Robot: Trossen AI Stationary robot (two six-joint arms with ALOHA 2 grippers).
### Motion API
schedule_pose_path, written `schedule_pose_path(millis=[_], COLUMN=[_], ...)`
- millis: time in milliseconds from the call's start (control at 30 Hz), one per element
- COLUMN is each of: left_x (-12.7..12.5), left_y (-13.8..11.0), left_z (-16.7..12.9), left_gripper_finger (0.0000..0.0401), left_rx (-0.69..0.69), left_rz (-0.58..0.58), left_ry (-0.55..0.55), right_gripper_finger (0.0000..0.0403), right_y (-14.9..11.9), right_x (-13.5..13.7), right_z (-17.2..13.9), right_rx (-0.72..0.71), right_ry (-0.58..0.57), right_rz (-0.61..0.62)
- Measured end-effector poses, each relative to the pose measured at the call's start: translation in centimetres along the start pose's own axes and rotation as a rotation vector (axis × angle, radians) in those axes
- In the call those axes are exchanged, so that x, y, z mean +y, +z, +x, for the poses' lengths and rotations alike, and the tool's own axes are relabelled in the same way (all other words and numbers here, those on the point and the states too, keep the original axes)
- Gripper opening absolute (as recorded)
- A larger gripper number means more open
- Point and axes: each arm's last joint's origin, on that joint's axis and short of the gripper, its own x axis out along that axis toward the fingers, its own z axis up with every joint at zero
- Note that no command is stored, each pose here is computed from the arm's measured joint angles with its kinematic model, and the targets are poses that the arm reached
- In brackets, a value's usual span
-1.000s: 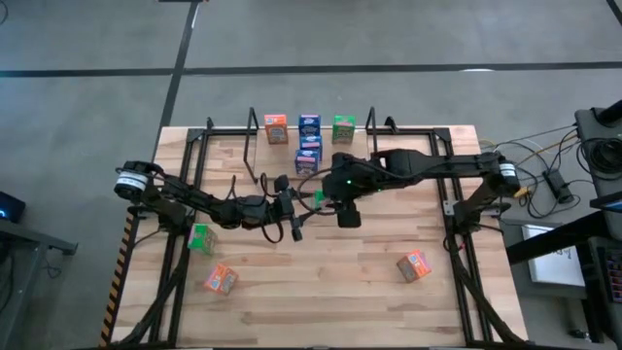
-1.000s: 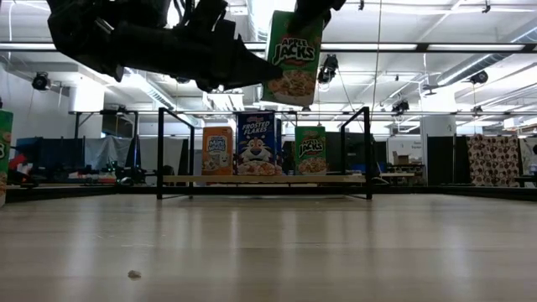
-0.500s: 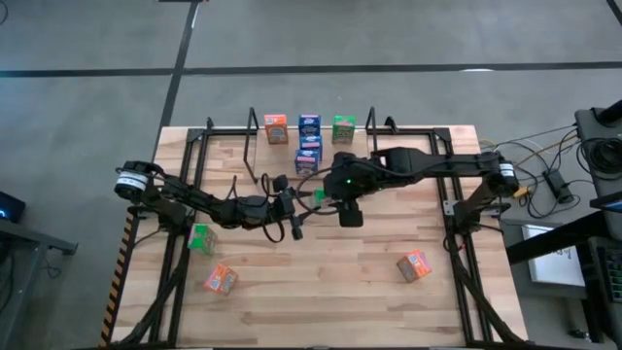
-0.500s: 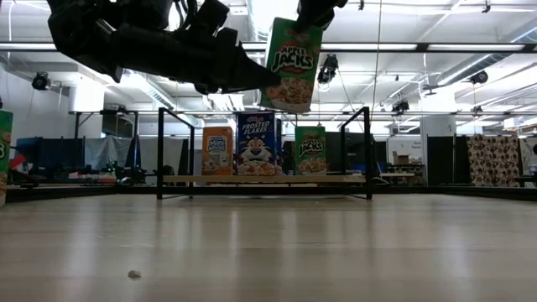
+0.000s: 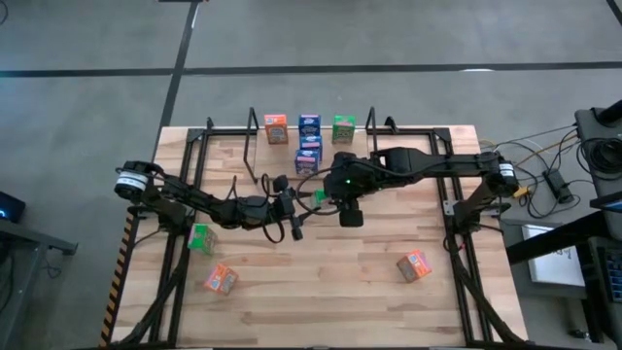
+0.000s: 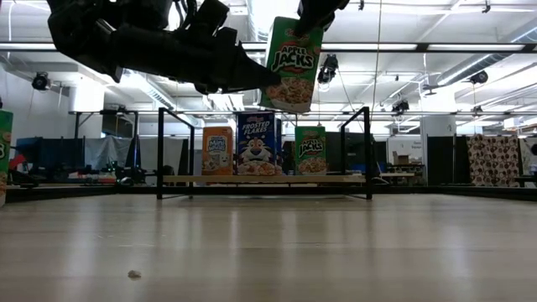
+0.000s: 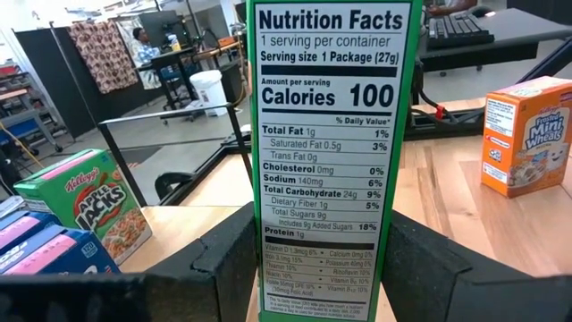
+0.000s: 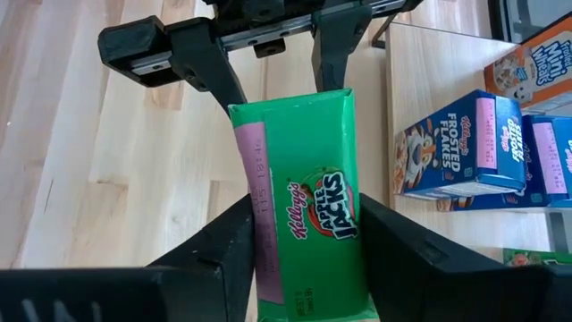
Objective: Stack cereal on shelf
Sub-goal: Put the right green cereal box on the shelf
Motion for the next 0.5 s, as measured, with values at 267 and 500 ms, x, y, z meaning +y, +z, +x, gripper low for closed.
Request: schedule_pose_path(millis=[267, 500], left_x=[0.1, 0.6], left_y=[0.3, 1.4], left_z=[-0.1, -0.8], left_gripper_finger=[0.0200, 0.0255], left_rx=[-0.010, -0.007], left_rz=[-0.016, -0.016], left_ry=[-0.005, -0.013], right_gripper_finger=[0.0149, 0.0151], right_y=[-0.1, -0.3], right_x=[0.0, -0.4], right_z=[0.0, 0.1], right_rx=[0.008, 0.032], right_ry=[0.003, -0.012], right_rz=[-0.011, -0.034])
